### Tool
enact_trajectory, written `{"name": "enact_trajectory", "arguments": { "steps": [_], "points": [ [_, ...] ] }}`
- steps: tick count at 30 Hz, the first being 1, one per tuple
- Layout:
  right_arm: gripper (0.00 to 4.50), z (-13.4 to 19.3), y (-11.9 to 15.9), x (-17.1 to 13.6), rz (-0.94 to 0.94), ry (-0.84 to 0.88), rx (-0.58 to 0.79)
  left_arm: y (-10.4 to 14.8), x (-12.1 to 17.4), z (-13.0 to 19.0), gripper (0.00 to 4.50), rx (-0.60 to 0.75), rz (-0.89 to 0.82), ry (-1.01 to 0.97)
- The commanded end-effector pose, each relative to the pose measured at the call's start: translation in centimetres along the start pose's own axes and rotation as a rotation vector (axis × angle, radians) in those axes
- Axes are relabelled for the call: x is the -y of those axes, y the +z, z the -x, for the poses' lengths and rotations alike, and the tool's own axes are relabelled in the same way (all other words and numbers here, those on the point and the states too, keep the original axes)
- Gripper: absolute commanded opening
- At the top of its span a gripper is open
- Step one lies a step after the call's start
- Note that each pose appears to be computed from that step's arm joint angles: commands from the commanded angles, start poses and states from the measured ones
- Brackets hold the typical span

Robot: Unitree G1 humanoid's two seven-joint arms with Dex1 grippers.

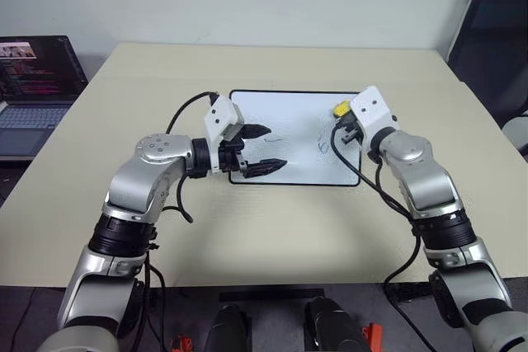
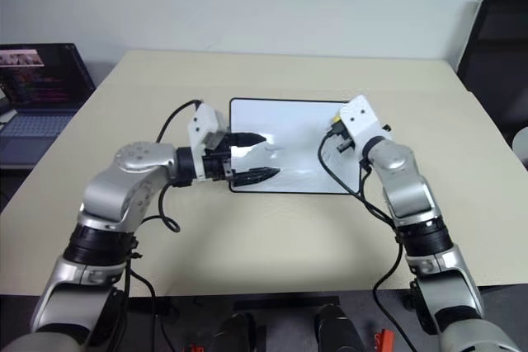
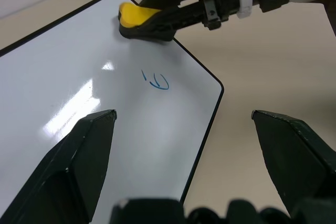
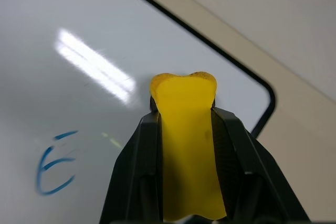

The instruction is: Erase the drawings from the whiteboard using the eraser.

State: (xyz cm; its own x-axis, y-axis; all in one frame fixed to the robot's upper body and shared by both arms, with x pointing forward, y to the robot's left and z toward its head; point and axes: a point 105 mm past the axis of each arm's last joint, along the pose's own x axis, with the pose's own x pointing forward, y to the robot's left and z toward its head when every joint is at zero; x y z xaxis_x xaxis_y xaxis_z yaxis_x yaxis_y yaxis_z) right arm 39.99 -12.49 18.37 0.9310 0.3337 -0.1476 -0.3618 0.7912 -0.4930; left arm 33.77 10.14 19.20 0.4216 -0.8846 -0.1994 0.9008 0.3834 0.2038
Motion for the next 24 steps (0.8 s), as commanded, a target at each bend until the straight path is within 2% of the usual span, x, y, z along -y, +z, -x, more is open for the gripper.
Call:
{"name": "enact_trajectory", "arguments": {
  "steps": [1,6,10,18,21,24],
  "points": [
    [0.96,0.3,0.1,0.2,-0.011,-0.014,0.018,1.2,-0.2,0.9,4.5,0.03,-0.04,0.028],
    [0.96,2.0,3.3,1.0,-0.162,-0.043,0.211,0.1,-0.2,2.4,4.5,0.004,-0.011,0.057],
    [0.96,4.3,3.9,0.2,-0.22,0.025,0.266,-1.4,0.2,4.0,4.5,-0.032,0.018,0.072],
    [0.96,9.1,0.9,-3.7,-0.202,0.235,0.203,-3.8,1.6,5.9,4.5,-0.085,0.082,0.097],
    [0.96,10.4,-1.1,-5.3,-0.215,0.282,0.155,-3.7,2.2,5.7,4.5,-0.074,0.087,0.084],
    [0.96,10.7,-2.0,-5.5,-0.204,0.275,0.13,-3.6,2.5,5.7,4.5,-0.075,0.084,0.075]
  ]
}}
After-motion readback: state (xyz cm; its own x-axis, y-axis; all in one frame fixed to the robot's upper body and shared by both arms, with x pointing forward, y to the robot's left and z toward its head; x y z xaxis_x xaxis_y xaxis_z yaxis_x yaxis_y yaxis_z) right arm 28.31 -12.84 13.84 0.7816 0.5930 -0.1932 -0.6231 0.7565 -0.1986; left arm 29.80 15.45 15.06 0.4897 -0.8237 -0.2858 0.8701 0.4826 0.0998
